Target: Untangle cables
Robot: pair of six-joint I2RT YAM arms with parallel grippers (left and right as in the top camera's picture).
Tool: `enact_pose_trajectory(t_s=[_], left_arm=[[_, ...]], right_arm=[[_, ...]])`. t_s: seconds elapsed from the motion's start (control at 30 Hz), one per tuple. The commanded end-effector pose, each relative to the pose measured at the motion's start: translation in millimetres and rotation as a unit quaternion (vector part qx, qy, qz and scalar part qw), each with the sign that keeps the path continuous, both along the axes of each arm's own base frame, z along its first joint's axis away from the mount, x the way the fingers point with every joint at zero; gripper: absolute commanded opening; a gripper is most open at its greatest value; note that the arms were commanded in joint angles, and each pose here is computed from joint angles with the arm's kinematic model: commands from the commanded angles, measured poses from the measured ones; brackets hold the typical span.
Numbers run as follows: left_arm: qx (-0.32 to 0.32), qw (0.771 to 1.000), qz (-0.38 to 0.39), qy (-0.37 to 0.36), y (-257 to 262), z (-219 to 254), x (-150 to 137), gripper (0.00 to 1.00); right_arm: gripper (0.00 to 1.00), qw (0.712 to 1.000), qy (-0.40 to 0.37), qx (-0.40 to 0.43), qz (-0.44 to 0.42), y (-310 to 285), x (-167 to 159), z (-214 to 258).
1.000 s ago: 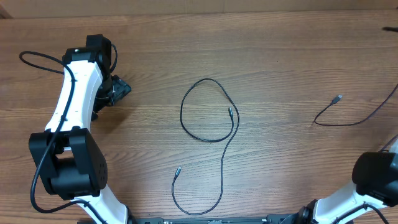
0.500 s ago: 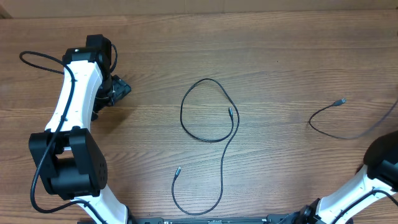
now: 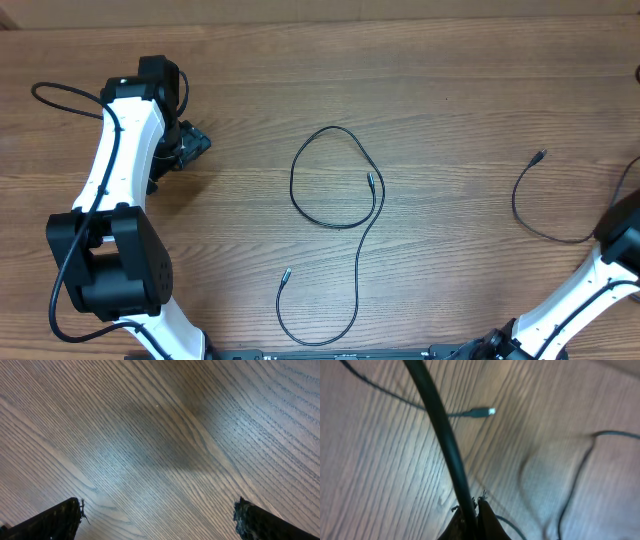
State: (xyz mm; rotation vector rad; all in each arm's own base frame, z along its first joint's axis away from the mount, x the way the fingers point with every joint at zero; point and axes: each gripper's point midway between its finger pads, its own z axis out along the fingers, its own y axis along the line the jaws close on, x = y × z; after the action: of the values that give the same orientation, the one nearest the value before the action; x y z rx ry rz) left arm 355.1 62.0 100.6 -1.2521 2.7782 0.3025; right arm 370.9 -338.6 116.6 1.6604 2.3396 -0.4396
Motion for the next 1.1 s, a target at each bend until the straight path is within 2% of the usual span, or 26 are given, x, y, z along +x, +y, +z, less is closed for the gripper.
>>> enact_pose_trajectory(t_s=[0.0,0.13,0.37,0.43,0.57,0.6,0.77,0.9,0.97,1.07], left_arm=[[0.000,1.000,-0.013,-0.002,-3,3,2,1.00],[0.000,1.000,-0.013,-0.002,-2,3,2,1.00],[0.000,1.000,-0.013,-0.002,-2,3,2,0.99],[0.000,1.000,-0.013,-0.002,-2,3,2,1.00],[0.000,1.000,-0.013,-0.002,-2,3,2,1.00],[0.000,1.000,-0.013,-0.002,-2,3,2,1.00],[0.000,1.000,-0.012,-0.002,-2,3,2,1.00],[0.000,1.000,-0.013,-0.002,-2,3,2,1.00],[0.000,1.000,-0.013,-0.002,-2,3,2,0.99],[0.000,1.000,-0.013,-0.002,-2,3,2,1.00]], right_arm=[[0.04,1.000,0.003,0.020,0.000,2,3,-17],[0.04,1.000,0.011,0.023,-0.005,-1,-1,-23],[0.05,0.996,0.046,0.002,-0.070,-28,-42,-21],[0.23,0.996,0.049,0.005,-0.079,-33,-51,-21],[0.92,0.995,0.026,0.032,-0.091,-38,-56,-25],[1.00,0.995,0.010,0.048,-0.090,-36,-52,-27],[1.00,0.992,-0.044,0.105,-0.058,-21,-31,-30],[1.00,0.982,-0.094,0.165,0.017,1,-6,-29],[1.00,0.965,-0.133,0.205,0.095,20,12,-24],[1.00,0.937,-0.187,0.244,0.168,41,30,-14]])
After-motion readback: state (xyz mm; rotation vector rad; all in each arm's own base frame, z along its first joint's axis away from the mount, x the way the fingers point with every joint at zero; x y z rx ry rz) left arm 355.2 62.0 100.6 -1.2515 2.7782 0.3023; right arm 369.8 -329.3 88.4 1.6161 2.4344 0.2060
